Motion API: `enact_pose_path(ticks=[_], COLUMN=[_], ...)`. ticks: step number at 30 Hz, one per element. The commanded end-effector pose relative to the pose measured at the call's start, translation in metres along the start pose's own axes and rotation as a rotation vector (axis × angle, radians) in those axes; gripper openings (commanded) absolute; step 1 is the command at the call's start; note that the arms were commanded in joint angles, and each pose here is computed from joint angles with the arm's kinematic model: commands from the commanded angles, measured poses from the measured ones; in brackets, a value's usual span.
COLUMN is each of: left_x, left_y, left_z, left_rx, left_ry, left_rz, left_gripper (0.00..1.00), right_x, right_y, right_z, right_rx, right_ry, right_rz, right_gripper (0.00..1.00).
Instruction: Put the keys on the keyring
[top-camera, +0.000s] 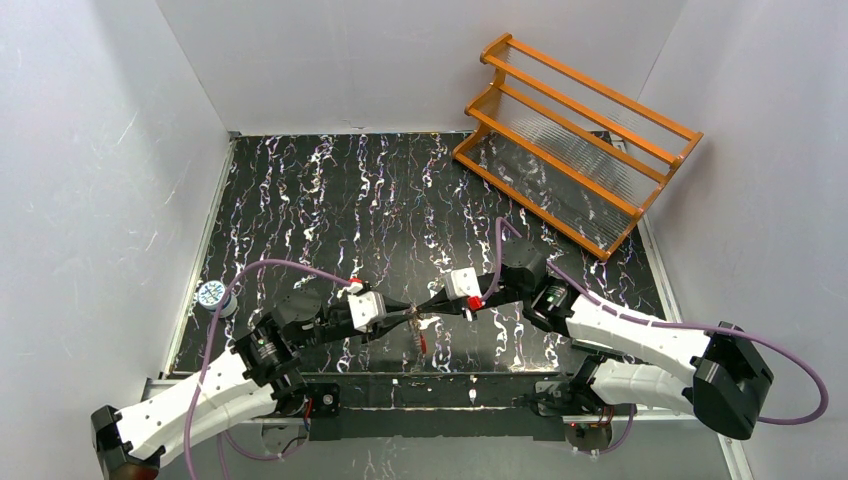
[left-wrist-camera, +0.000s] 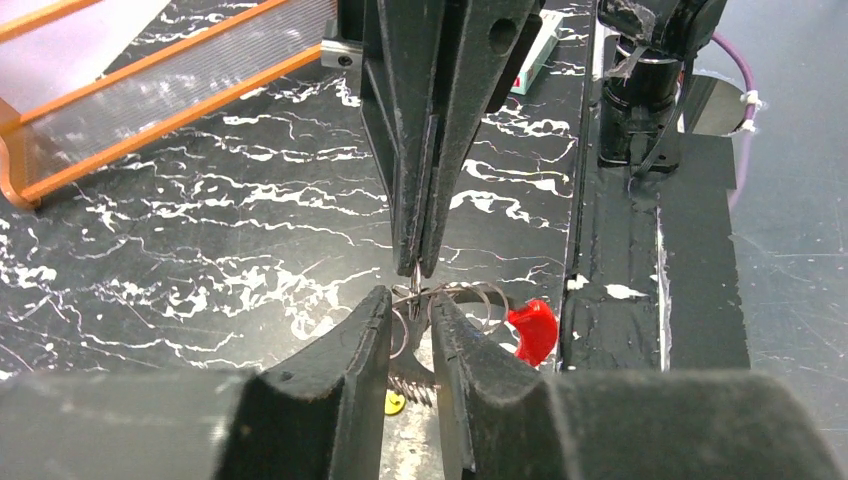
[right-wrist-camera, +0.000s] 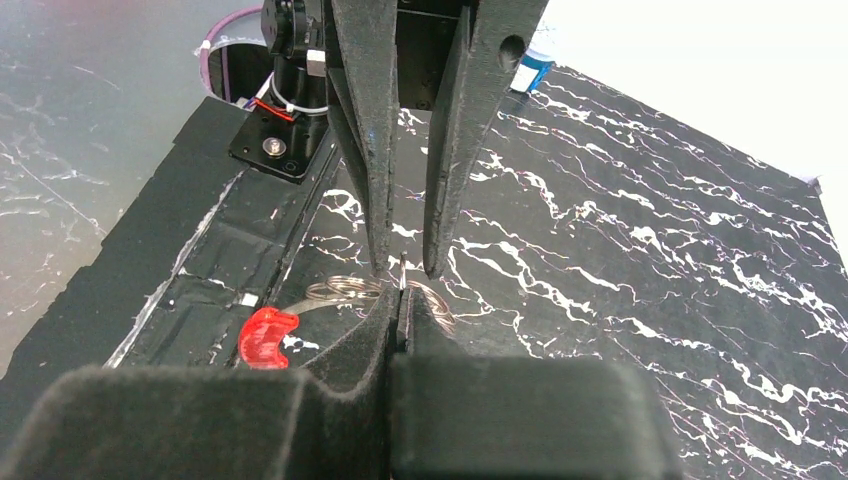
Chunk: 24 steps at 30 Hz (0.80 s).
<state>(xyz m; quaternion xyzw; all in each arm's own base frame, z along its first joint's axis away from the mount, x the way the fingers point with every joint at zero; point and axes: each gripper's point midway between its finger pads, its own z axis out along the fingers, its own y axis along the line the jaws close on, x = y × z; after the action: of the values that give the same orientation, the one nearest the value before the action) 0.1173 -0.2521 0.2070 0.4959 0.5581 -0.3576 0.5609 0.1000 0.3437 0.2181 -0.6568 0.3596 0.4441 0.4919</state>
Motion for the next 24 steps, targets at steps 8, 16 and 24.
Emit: enact_pose_path(ticks=[8, 16, 24], left_x=[-0.017, -0.014, -0.015], left_y=[0.004, 0.003, 0.012], left_z=[0.005, 0.009, 0.006], left_rx=[0.003, 0.012, -0.05], left_ry=[-0.035, -0.02, -0.055], left_rz=[0.022, 0.019, 0.012], left_gripper=[0.15, 0.0, 0.0], right_x=[-0.023, -0.023, -0.023], right_y=[-0.014, -0.012, -0.011], right_z=[0.003, 0.003, 0.001], right_rx=[0.02, 0.017, 0.019], right_ry=[-0.037, -0.035, -0.035], right_rz=[-0.023, -0.014, -0.02], right_gripper=[0.01, 0.01, 0.01])
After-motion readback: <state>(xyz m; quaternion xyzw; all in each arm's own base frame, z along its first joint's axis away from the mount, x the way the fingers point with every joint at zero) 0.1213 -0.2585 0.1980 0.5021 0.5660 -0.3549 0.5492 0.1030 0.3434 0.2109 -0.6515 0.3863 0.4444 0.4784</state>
